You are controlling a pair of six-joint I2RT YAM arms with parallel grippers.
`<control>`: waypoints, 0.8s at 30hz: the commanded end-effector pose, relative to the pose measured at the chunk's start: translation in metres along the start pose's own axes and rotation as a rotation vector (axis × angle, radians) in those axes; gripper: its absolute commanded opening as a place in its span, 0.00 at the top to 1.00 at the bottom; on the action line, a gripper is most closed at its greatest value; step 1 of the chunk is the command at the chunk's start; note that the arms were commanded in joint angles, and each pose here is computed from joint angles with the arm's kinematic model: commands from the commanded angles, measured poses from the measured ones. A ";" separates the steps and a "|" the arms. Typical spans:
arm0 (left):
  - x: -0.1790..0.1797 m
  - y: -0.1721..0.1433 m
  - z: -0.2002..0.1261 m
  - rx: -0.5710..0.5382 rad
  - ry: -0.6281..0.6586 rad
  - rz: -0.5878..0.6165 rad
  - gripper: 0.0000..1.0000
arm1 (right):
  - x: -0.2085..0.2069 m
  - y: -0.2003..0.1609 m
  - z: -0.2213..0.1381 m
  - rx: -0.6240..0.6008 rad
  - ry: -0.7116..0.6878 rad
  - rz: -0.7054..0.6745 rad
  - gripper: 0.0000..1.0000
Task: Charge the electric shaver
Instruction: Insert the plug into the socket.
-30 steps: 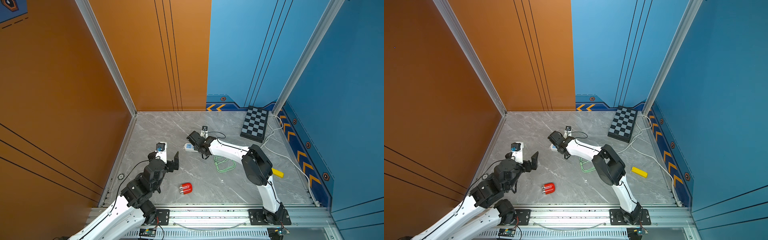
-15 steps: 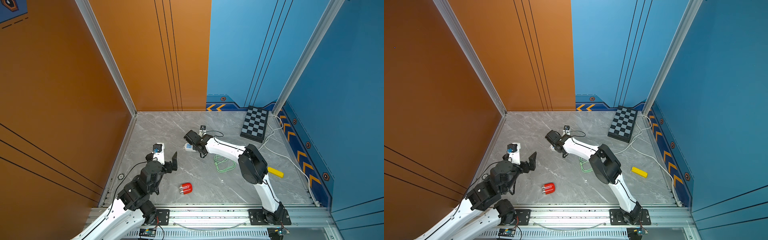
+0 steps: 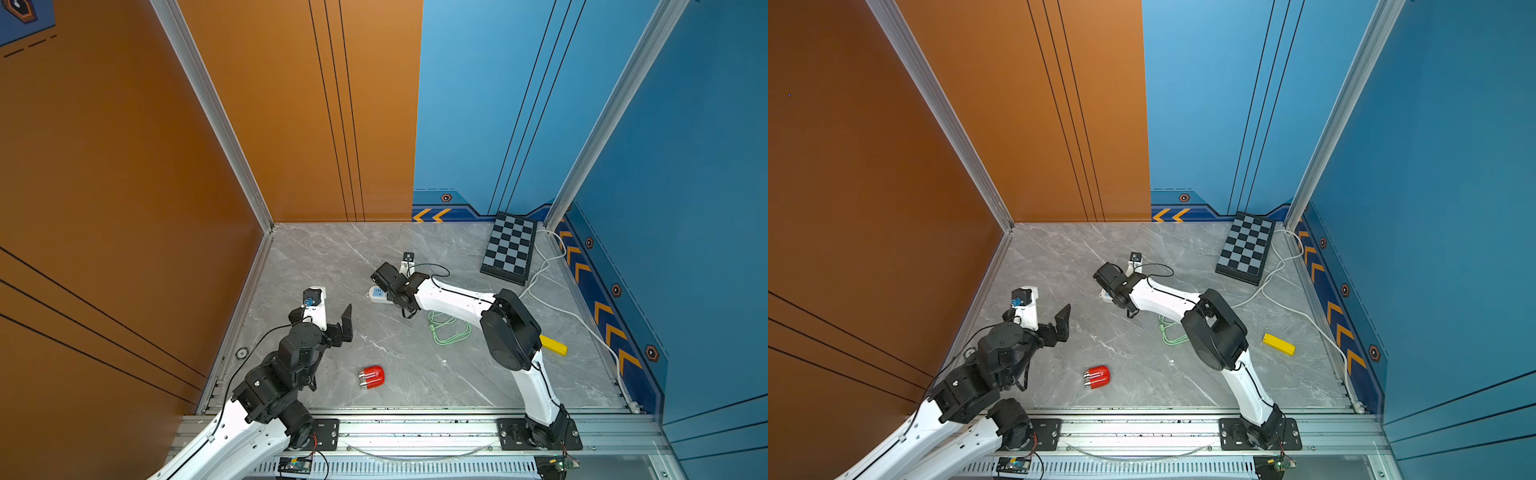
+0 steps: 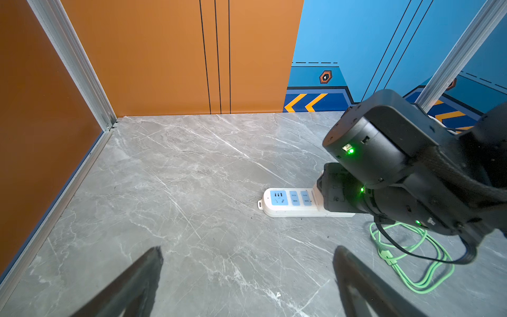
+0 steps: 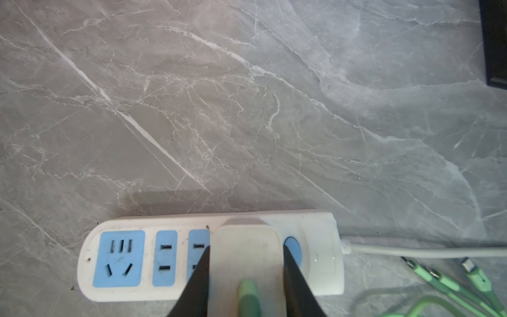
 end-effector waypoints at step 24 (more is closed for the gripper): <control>0.003 0.016 -0.010 0.051 0.014 0.116 0.02 | -0.039 -0.009 -0.111 0.165 0.259 -0.305 0.38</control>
Point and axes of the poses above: each gripper's point midway between its finger pads, its own z axis out along the fingers, its own x axis along the line the jaws close on, y = z × x, the point moved 10 cm from there along -z, back along the fingers, and after that the axes turned 5 degrees about -z, right-handed, at the moved point
